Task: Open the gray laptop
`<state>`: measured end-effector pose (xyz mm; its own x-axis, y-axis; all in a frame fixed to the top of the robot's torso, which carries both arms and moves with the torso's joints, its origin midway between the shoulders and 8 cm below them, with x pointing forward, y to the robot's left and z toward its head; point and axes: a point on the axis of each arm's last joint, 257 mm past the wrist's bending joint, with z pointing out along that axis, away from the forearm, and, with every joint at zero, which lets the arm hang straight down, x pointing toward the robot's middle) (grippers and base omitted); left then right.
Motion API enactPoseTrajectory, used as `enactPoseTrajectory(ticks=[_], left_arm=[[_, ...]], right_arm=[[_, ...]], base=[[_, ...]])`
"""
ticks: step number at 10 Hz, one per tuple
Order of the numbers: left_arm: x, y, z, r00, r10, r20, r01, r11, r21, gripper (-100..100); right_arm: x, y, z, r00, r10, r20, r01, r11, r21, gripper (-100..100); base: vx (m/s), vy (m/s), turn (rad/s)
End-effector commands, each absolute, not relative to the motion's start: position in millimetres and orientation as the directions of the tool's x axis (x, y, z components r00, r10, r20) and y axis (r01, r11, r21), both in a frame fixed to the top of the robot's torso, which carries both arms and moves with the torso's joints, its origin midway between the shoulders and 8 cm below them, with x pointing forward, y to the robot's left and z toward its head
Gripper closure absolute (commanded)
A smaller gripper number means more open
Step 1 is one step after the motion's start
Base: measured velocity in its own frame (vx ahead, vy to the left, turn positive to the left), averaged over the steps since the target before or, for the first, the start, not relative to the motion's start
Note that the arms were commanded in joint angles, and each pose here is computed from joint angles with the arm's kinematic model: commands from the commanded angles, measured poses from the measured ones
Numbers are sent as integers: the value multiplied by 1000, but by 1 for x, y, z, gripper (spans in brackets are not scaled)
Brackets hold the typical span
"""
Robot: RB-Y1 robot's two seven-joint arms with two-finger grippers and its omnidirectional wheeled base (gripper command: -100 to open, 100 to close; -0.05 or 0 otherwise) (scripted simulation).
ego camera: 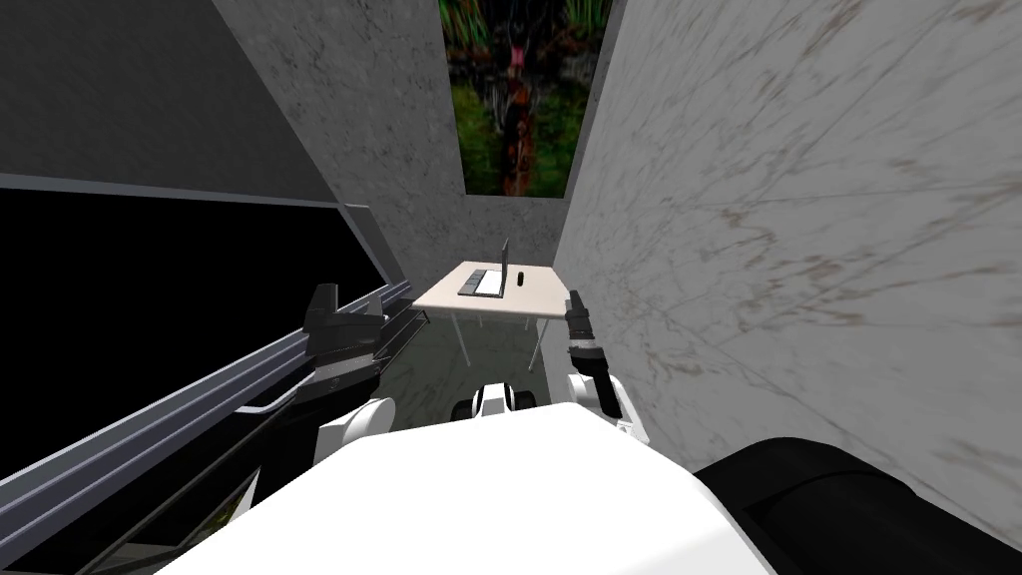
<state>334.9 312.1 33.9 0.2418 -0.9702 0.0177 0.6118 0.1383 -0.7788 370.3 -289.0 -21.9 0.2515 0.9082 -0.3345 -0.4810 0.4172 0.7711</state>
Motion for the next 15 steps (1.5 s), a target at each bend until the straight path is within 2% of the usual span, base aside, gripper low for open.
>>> enactPoseTrajectory(ticks=[1,9,15], left_arm=[[335,312,34,242,-970,18,612,138,-779,0],[335,312,34,242,-970,18,612,138,-779,0],[335,312,34,242,-970,18,612,138,-779,0]], right_arm=[[365,-305,-30,264,851,-454,-429,525,735,-100],[342,-373,-44,272,513,-814,-205,858,472,-100],[330,-414,-39,210,208,-955,-94,977,192,-100]], base=[[25,73,19],[49,102,22],[47,95,21]])
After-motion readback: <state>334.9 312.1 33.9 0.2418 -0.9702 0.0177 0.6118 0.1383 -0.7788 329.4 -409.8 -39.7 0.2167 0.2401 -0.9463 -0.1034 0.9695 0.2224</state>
